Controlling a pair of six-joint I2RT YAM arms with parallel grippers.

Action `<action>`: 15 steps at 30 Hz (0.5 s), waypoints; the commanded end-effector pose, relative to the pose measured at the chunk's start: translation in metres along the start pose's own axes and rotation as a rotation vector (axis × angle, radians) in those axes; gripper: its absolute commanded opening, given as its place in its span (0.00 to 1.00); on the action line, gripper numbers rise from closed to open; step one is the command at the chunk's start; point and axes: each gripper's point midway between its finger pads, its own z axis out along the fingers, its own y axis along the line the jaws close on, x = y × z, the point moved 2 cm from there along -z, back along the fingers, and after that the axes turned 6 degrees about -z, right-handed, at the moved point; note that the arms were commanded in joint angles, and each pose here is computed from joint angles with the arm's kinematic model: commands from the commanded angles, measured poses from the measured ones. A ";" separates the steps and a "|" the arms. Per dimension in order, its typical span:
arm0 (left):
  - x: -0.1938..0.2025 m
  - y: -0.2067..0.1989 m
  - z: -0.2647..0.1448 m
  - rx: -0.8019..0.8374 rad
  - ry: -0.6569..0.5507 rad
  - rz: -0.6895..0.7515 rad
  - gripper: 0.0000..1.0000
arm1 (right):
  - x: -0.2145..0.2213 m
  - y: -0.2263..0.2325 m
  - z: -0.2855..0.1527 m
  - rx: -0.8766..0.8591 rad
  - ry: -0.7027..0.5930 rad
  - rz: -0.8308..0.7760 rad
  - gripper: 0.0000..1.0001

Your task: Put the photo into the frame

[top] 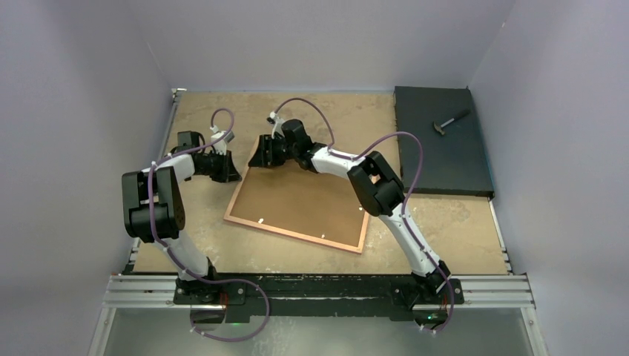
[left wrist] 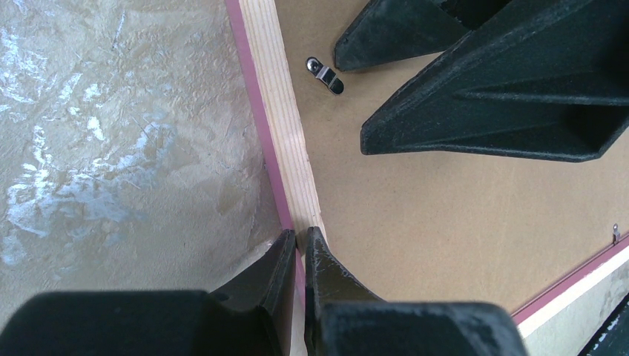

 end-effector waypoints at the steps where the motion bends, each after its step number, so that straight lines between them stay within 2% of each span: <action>1: 0.038 -0.002 0.005 0.002 0.120 -0.047 0.00 | -0.001 0.010 0.005 -0.049 0.002 0.001 0.59; 15: 0.039 -0.001 0.007 0.001 0.120 -0.047 0.00 | 0.001 0.024 0.009 -0.094 0.012 0.004 0.57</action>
